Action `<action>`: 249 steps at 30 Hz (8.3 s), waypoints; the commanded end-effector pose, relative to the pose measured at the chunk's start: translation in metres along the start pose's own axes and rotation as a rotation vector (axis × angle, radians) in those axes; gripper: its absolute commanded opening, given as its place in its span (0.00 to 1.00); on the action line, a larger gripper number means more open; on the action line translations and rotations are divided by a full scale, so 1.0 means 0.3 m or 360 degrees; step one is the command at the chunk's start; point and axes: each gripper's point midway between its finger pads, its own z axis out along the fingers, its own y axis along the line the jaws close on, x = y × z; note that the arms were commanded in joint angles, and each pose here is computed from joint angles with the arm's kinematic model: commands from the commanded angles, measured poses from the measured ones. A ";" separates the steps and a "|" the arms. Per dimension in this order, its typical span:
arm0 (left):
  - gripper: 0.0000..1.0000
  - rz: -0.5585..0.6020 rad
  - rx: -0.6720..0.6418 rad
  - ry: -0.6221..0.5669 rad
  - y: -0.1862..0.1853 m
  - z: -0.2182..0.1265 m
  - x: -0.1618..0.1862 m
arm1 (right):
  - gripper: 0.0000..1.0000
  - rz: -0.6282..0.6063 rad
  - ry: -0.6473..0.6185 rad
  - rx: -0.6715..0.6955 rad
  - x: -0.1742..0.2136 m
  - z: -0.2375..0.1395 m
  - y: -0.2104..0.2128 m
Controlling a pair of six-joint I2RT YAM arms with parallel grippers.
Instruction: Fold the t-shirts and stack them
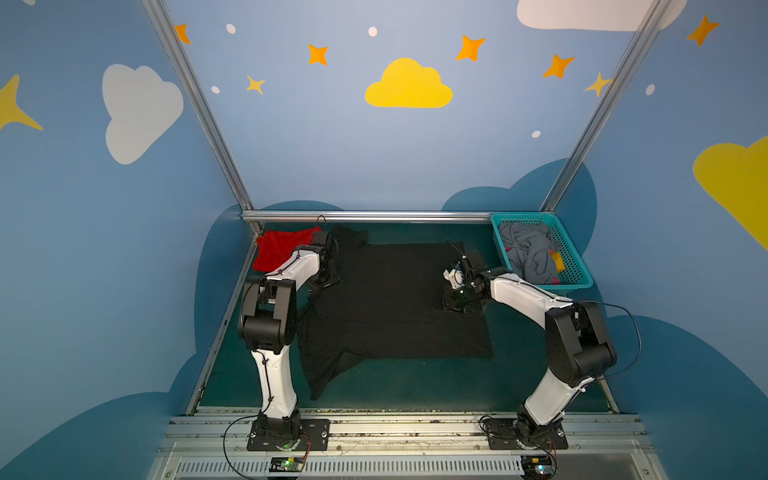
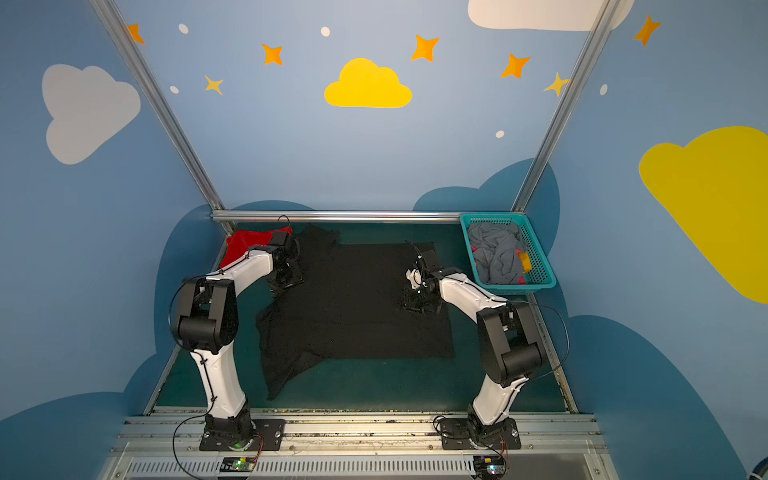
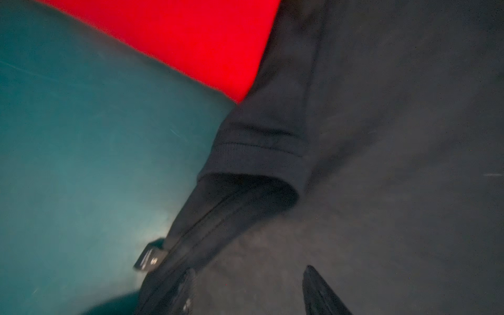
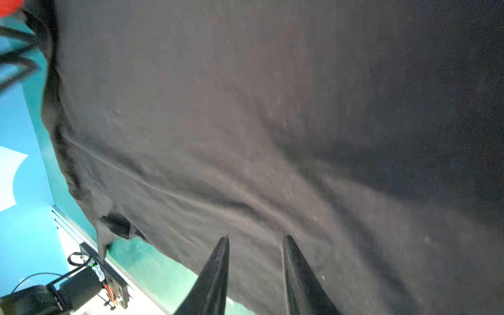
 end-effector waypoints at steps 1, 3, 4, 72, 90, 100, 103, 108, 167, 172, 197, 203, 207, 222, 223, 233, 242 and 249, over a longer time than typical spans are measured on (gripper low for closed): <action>0.62 0.0029 -0.0051 -0.0112 -0.011 -0.028 -0.074 | 0.35 0.0010 0.0089 0.0072 0.019 0.024 -0.036; 0.59 0.0034 -0.0056 -0.0142 -0.020 -0.025 -0.099 | 0.35 0.0008 0.0098 0.0092 0.016 0.031 -0.046; 0.58 0.0037 -0.0055 -0.0155 -0.026 -0.023 -0.110 | 0.36 0.0008 0.0098 0.0102 0.012 0.032 -0.051; 0.32 -0.0142 0.0282 -0.0379 0.118 -0.414 -0.244 | 0.36 0.0113 0.0037 0.0173 -0.002 -0.064 -0.137; 0.33 0.0174 0.0193 0.0332 0.010 -0.287 0.613 | 0.39 -0.0249 -0.0093 -0.0228 0.066 -0.169 0.239; 0.34 0.0289 0.0112 0.0515 0.003 -0.203 0.780 | 0.39 -0.0318 -0.0053 -0.0253 0.140 -0.158 0.305; 0.34 0.0291 0.0104 0.0531 0.006 -0.188 0.807 | 0.39 -0.0337 -0.0052 -0.0266 0.159 -0.161 0.323; 0.32 0.0302 0.0106 0.0520 0.004 -0.206 0.838 | 0.39 -0.0364 -0.0058 -0.0277 0.183 -0.169 0.345; 0.06 -0.0484 -0.0195 0.0160 0.399 -0.150 0.565 | 0.00 -0.1022 0.0883 -0.0322 0.725 0.367 0.767; 0.06 -0.0476 -0.0183 0.0166 0.391 -0.144 0.561 | 0.00 -0.1084 0.0741 -0.0389 0.669 0.309 0.847; 0.05 -0.0405 -0.0406 0.0214 0.455 -0.040 0.497 | 0.00 -0.1036 0.0930 0.0076 0.700 0.479 0.585; 0.05 -0.0375 -0.0384 0.0269 0.431 0.001 0.459 | 0.00 -0.1032 0.1021 0.0075 0.757 0.427 0.545; 0.05 -0.0361 -0.0385 0.0306 0.416 0.015 0.434 | 0.00 -0.1022 0.1032 0.0089 0.771 0.410 0.524; 0.06 -0.0321 -0.0264 0.0246 0.358 -0.056 0.354 | 0.02 -0.1017 0.0946 -0.0187 0.742 0.289 0.668; 0.07 -0.0325 -0.0224 0.0210 0.343 -0.086 0.337 | 0.04 -0.1017 0.0910 -0.0232 0.721 0.269 0.699; 0.38 -0.0267 0.0036 -0.0110 0.228 -0.408 0.094 | 0.20 -0.0904 0.0496 -0.0550 0.356 0.029 0.822; 0.71 -0.0077 0.0212 -0.0277 0.041 -0.404 -0.230 | 0.28 -0.0536 0.0017 -0.0417 -0.166 -0.123 0.528; 0.75 0.0130 0.0320 -0.0276 -0.119 -0.277 -0.456 | 0.32 -0.0231 -0.0201 -0.0302 -0.478 -0.162 0.229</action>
